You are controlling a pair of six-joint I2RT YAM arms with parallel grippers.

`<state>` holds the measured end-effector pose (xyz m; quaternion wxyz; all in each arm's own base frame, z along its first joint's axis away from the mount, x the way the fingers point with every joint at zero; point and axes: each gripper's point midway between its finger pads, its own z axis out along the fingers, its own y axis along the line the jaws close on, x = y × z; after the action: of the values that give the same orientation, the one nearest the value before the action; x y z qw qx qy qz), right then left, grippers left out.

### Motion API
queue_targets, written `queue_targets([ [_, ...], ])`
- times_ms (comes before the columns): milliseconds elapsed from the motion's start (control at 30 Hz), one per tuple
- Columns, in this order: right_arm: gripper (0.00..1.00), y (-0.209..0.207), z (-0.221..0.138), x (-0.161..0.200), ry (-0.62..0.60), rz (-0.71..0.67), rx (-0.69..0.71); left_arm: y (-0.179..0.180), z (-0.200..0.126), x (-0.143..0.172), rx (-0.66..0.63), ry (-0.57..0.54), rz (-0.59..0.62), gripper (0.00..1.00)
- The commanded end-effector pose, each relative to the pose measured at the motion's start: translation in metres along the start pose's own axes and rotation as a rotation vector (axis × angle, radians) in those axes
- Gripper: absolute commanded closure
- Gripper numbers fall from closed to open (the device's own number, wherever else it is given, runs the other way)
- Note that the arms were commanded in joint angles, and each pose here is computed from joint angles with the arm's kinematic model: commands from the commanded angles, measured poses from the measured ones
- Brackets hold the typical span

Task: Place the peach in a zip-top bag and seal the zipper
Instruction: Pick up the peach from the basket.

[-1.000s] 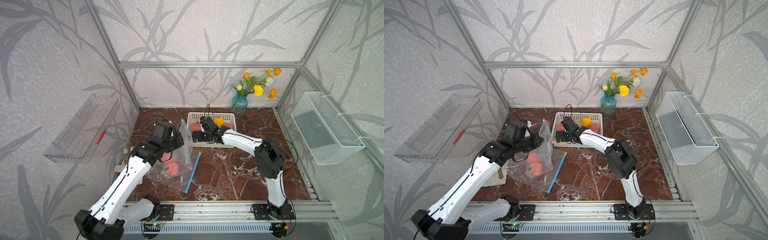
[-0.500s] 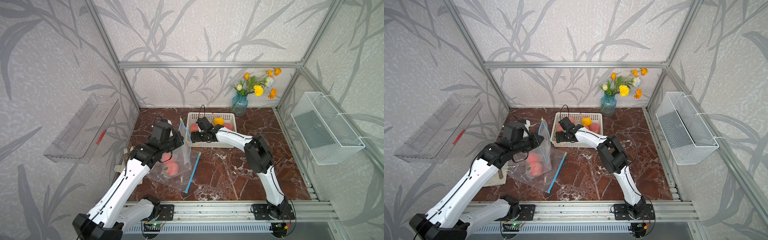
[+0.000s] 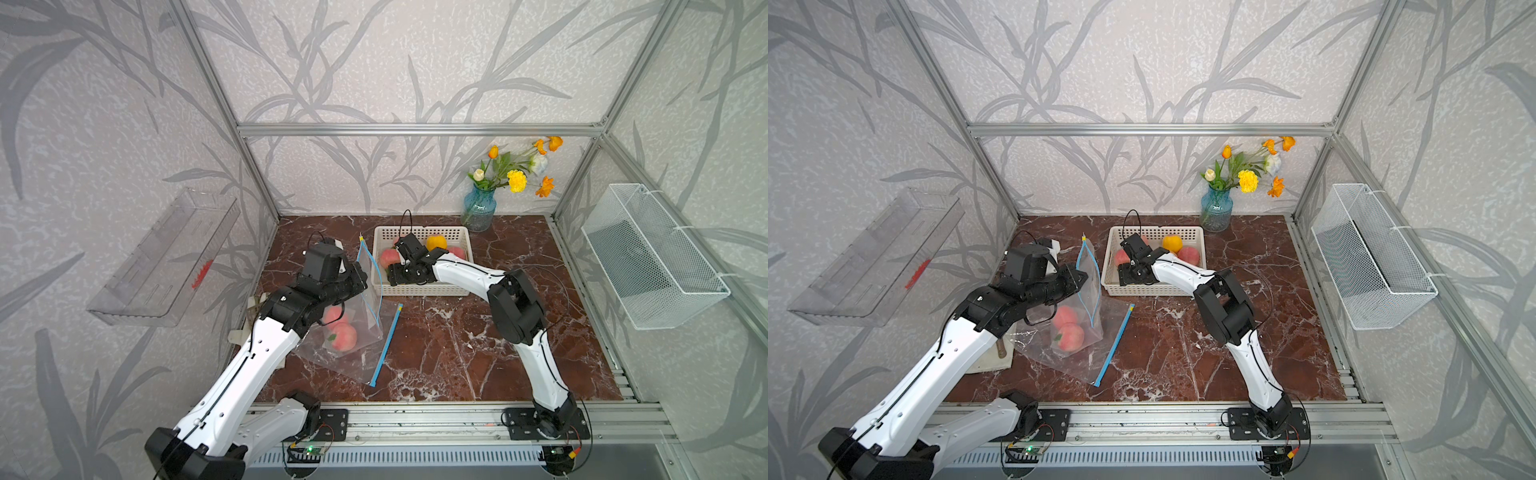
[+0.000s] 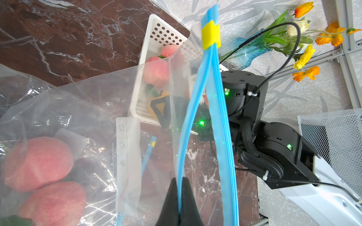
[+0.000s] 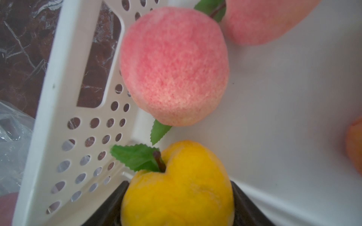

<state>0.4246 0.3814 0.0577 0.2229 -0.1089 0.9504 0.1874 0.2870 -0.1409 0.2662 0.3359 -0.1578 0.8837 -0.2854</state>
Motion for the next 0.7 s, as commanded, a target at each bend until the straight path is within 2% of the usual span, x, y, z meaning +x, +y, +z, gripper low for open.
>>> queue_targets([
  [0, 0.41, 0.005, -0.019, -0.009, -0.019, -0.018, -0.016, 0.001, 0.002, 0.002, 0.006, 0.006, 0.003, 1.0],
  [333, 0.41, 0.025, -0.133, -0.026, -0.2, -0.009, -0.152, -0.005, 0.006, 0.006, 0.056, 0.026, 0.038, 1.0],
  [467, 0.41, 0.035, -0.186, -0.02, -0.264, -0.04, -0.238, -0.012, 0.011, 0.01, 0.095, 0.048, 0.046, 1.0],
  [667, 0.41, 0.046, -0.252, 0.0, -0.339, -0.016, -0.381, -0.024, 0.019, 0.015, 0.17, 0.082, 0.042, 1.0],
])
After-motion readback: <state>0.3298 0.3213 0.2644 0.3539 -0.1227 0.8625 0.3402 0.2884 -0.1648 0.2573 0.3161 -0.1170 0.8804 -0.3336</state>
